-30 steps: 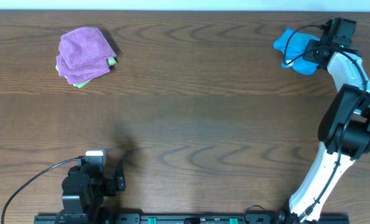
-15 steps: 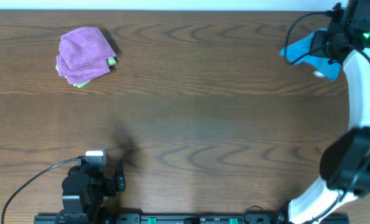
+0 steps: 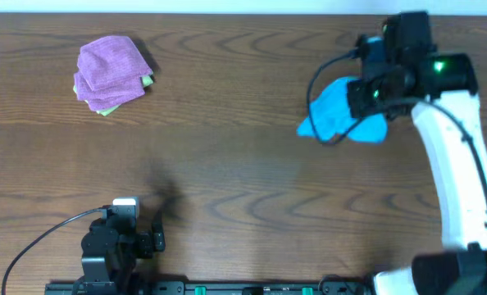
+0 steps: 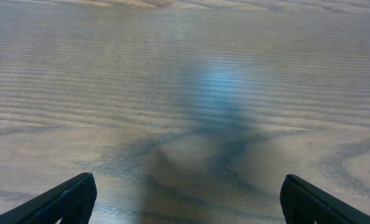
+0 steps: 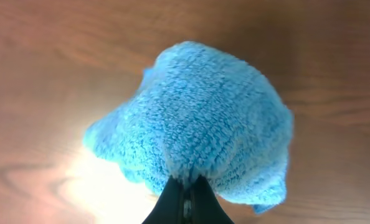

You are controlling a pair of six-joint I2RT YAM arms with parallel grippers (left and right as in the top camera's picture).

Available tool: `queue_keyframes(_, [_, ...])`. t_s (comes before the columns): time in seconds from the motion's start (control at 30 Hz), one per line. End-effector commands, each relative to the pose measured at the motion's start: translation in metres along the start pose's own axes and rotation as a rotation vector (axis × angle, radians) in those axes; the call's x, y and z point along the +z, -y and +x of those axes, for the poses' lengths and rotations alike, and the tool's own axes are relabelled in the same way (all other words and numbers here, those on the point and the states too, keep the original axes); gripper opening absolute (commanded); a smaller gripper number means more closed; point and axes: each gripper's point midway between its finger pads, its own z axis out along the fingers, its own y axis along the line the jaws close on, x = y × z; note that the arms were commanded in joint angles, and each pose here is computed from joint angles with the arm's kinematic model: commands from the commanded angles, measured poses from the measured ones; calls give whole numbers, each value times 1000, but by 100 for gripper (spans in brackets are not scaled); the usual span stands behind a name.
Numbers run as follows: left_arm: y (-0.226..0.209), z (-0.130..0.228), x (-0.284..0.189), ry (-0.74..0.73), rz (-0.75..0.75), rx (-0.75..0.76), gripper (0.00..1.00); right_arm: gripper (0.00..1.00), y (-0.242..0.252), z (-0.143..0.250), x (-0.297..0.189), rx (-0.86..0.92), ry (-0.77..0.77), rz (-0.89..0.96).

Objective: Fold the cloth
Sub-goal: 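Lift the blue cloth with the right gripper and drag it toward center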

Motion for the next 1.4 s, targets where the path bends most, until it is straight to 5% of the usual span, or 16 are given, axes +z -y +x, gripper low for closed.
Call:
queue_keyframes(0.0, [-3, 18, 4, -62, -16, 4, 95, 2, -25, 33, 0, -60, -26, -67])
queue_keyframes(0.2, [-3, 18, 4, -62, -16, 4, 95, 2, -77, 107, -4, -153, -50, -226])
queue_keyframes(0.4, [-3, 18, 4, -62, -16, 4, 95, 1, -130, 140, -23, -260, -35, -342])
queue_keyframes(0.57, [-3, 18, 4, -61, -16, 4, 95, 1, -133, 125, 5, -281, -25, -299])
queue_keyframes(0.7, [-3, 18, 4, -62, -16, 4, 95, 1, -108, 68, 61, -260, 111, -112])
queue_keyframes(0.73, [-3, 18, 4, -62, -16, 4, 95, 6, -89, 39, 74, -217, 192, 12])
queue_keyframes(0.83, [-3, 18, 4, -62, -16, 4, 95, 78, -40, -47, 63, -47, 451, 314])
queue_keyframes(0.87, [-3, 18, 4, -62, -16, 4, 95, 92, -40, -63, 52, -37, 488, 318])
queue_keyframes(1.07, [-3, 18, 4, -62, -16, 4, 95, 96, -30, -50, 40, -37, 384, 323])
queue_keyframes(1.37, [-3, 18, 4, -61, -16, 4, 95, 89, -8, 23, 116, 255, 106, -4])
